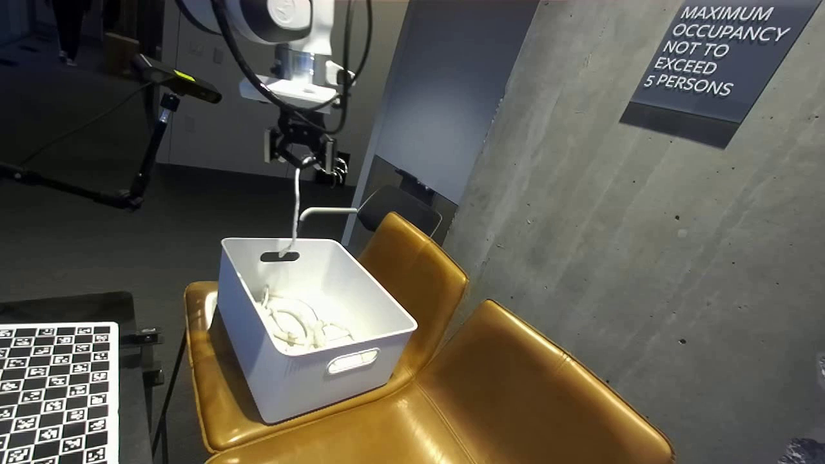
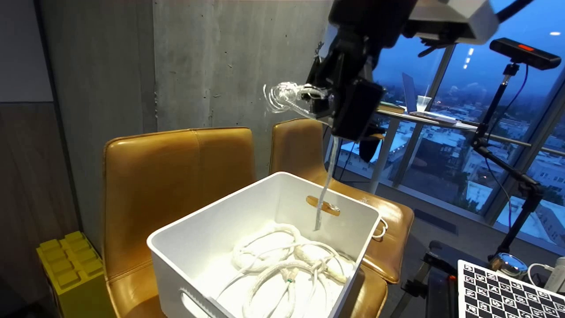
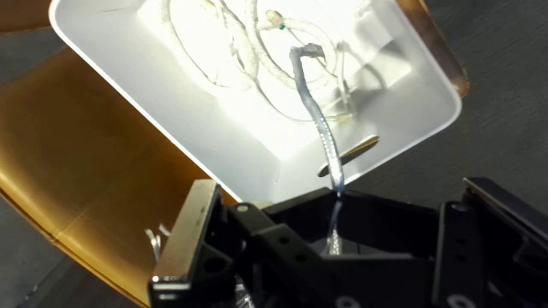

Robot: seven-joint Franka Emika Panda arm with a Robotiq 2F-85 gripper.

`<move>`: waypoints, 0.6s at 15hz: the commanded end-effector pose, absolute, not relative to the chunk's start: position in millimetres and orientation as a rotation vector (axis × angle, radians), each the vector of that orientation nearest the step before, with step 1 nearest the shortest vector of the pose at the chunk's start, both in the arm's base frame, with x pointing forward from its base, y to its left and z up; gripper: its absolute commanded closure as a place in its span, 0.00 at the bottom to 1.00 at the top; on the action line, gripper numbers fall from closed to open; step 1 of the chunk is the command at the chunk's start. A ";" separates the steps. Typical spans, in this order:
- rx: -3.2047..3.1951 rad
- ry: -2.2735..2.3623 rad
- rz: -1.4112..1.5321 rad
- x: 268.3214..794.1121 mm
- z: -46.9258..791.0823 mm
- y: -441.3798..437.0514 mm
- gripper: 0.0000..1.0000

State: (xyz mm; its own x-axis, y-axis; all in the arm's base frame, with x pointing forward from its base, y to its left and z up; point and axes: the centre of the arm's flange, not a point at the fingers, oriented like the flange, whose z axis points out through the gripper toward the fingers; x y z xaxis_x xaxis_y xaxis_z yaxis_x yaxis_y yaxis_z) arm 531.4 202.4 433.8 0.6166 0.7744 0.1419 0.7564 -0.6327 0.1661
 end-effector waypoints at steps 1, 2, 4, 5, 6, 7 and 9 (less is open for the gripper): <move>2.687 1.288 0.340 452.5 437.7 245.3 0.74; 2.669 1.281 0.350 444.7 436.4 250.9 0.68; 2.635 1.264 0.373 433.3 436.8 258.2 0.54; 2.617 1.249 0.393 432.0 438.2 257.6 0.46; 2.607 1.230 0.404 433.6 440.8 253.3 0.39; 2.603 1.213 0.408 434.4 442.4 247.6 0.33; 2.605 1.175 0.405 436.0 443.0 230.5 0.18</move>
